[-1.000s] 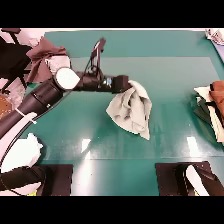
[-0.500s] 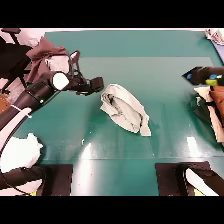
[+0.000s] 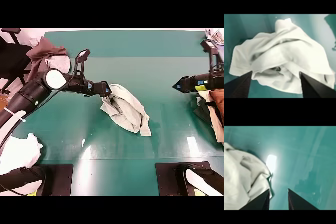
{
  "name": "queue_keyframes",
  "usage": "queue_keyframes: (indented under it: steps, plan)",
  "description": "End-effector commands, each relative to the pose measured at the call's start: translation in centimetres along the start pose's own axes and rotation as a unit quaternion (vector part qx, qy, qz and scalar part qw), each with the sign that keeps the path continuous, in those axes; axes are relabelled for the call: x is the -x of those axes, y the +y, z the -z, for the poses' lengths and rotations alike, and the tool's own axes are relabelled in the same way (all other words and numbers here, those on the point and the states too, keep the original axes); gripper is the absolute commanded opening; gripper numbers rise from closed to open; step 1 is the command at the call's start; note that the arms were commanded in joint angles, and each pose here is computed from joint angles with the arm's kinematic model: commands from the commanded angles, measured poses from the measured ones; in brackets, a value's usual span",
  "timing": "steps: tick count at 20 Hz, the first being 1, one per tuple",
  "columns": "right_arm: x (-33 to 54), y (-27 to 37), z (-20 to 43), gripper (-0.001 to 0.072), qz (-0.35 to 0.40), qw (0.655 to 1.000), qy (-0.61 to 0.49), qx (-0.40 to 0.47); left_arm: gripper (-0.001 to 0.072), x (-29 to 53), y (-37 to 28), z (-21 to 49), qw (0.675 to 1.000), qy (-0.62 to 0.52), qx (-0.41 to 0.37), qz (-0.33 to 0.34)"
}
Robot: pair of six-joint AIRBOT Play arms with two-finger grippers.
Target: Fold the shirts.
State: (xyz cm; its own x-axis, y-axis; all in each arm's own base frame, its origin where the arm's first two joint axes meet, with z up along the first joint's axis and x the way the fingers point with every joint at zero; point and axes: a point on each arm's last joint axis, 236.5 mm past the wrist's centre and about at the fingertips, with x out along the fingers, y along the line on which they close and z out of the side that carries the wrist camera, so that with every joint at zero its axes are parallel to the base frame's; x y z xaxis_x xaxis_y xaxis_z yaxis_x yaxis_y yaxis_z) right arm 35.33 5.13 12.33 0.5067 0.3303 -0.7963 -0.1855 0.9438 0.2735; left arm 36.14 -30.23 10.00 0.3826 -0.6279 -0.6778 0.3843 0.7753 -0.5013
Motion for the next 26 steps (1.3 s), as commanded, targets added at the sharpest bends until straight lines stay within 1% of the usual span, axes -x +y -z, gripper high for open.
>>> queue_keyframes:
  steps: [1, 4, 5, 7, 8, 9, 10, 11, 12, 14, 16, 18, 20, 22, 23, 24, 26]
  plan:
    - [2.3, -1.3, -0.5, 0.0265, 0.020, 0.999, -0.029, -0.012, 0.0682, 0.0, -1.0, 0.8, 0.995, 0.010, -0.104, 0.006]
    - [4.5, -2.1, -0.8, 0.0266, 0.036, 0.997, -0.059, -0.032, 0.0682, -1.0, 2.8, 2.0, 0.985, 0.049, -0.155, -0.059]
    - [5.0, -2.2, -0.9, 0.0265, 0.040, 0.996, -0.066, -0.038, 0.0682, -1.7, 3.8, 2.7, 0.982, 0.066, -0.162, -0.070]
    - [5.8, -2.0, -1.0, 0.0266, 0.042, 0.995, -0.077, -0.041, 0.0681, -3.4, 4.3, 3.3, 0.982, 0.079, -0.161, -0.064]
    - [6.1, -1.8, -1.0, 0.0265, 0.042, 0.995, -0.081, -0.039, 0.0651, -4.4, 4.3, 3.1, 0.984, 0.072, -0.150, -0.057]
    - [6.4, -1.7, -1.0, 0.0265, 0.043, 0.995, -0.085, -0.037, 0.0542, -5.1, 4.1, 2.8, 0.987, 0.061, -0.139, -0.050]
    - [6.6, -1.6, -1.0, 0.0265, 0.043, 0.995, -0.087, -0.036, 0.0355, -5.6, 3.8, 2.3, 0.989, 0.051, -0.131, -0.041]
    - [6.5, -1.6, -1.0, 0.0265, 0.043, 0.995, -0.086, -0.036, 0.0124, -5.7, 3.4, 1.9, 0.990, 0.043, -0.132, -0.036]
    - [6.4, -1.7, -1.0, 0.0265, 0.044, 0.995, -0.085, -0.036, 0.0027, -5.3, 3.0, 1.2, 0.989, 0.037, -0.143, -0.033]
    - [5.7, -1.9, -0.7, 0.0266, 0.041, 0.996, -0.072, -0.041, 0.0026, -3.1, 2.2, -1.2, 0.981, 0.025, -0.183, -0.053]
    - [4.7, -2.1, 0.3, 0.0265, 0.034, 0.998, -0.040, -0.047, 0.0026, 1.1, 1.6, -5.7, 0.971, -0.015, -0.216, -0.100]
    - [3.8, -2.3, 0.9, 0.0265, 0.029, 0.998, -0.018, -0.057, 0.0026, 6.2, -0.1, -11.0, 0.955, -0.081, -0.249, -0.138]
    - [3.1, -2.6, 0.8, 0.0265, 0.028, 0.998, -0.013, -0.063, 0.0025, 11.3, -3.5, -16.1, 0.938, -0.170, -0.270, -0.137]
    - [2.4, -3.2, 0.4, 0.0265, 0.029, 0.997, -0.015, -0.071, 0.0025, 15.9, -6.9, -19.8, 0.919, -0.250, -0.279, -0.122]
    - [2.0, -3.4, 0.4, 0.0265, 0.029, 0.997, -0.012, -0.073, 0.0025, 17.8, -7.7, -20.8, 0.911, -0.272, -0.284, -0.124]
    - [1.7, -3.5, 0.4, 0.0265, 0.029, 0.997, -0.008, -0.076, 0.0025, 19.6, -7.7, -21.4, 0.904, -0.285, -0.286, -0.139]
    - [1.2, -3.8, 0.5, 0.0265, 0.028, 0.996, -0.001, -0.079, 0.0025, 22.6, -5.1, -22.0, 0.897, -0.299, -0.254, -0.205]
